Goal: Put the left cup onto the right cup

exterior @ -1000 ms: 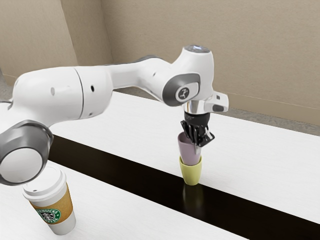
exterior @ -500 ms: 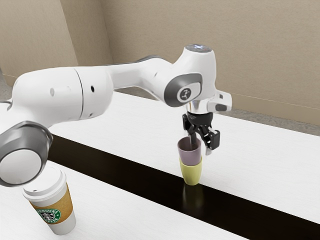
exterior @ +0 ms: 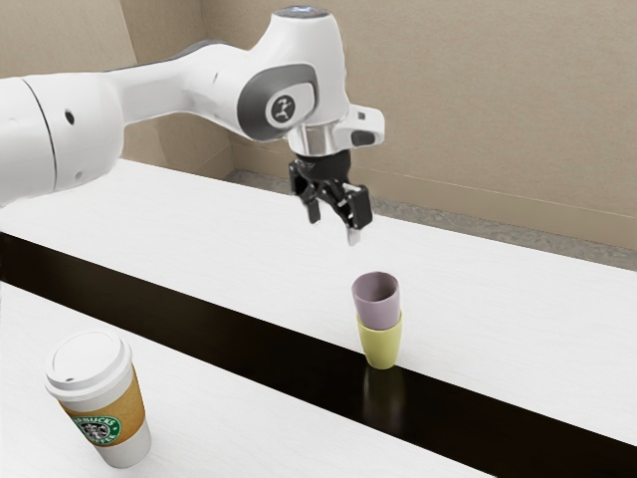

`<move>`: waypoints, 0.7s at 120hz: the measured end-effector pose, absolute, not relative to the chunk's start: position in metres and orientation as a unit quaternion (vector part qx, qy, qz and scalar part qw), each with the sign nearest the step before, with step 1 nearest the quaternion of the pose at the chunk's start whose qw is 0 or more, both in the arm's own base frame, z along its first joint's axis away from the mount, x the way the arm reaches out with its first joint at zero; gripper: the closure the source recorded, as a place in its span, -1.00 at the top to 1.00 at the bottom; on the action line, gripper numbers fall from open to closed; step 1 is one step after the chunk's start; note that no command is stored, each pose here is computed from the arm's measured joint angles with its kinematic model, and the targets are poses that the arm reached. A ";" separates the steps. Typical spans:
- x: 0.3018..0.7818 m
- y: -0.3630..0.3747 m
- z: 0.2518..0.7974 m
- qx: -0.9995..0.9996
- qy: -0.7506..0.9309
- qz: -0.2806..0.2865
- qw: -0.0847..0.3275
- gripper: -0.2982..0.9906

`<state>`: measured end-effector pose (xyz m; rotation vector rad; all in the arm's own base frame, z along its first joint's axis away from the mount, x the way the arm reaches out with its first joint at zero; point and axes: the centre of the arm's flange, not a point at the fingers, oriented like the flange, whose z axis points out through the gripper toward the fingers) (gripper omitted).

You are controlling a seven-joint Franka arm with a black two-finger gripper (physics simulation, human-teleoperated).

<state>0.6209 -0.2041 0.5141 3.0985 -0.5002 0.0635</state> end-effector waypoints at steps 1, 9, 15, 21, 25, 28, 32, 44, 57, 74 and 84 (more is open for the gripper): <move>0.621 -0.200 0.516 0.987 -0.157 0.021 0.001 0.51; 0.623 -0.172 0.531 0.990 -0.136 0.020 0.000 0.52; 0.624 -0.154 0.536 0.992 -0.126 0.018 0.000 0.52; 0.625 -0.141 0.542 0.993 -0.118 0.017 -0.001 0.53; 0.625 -0.133 0.546 0.993 -0.114 0.017 -0.001 0.53; 0.626 -0.126 0.547 0.994 -0.110 0.017 -0.002 0.53; 0.627 -0.113 0.551 0.995 -0.101 0.017 -0.002 0.53; 0.623 -0.082 0.570 0.996 -0.084 0.021 -0.005 0.53; 0.613 -0.078 0.588 0.996 -0.089 0.027 -0.004 0.54; 0.606 -0.079 0.594 0.995 -0.098 0.025 -0.001 0.54; 0.606 -0.079 0.594 0.994 -0.103 0.023 -0.001 0.54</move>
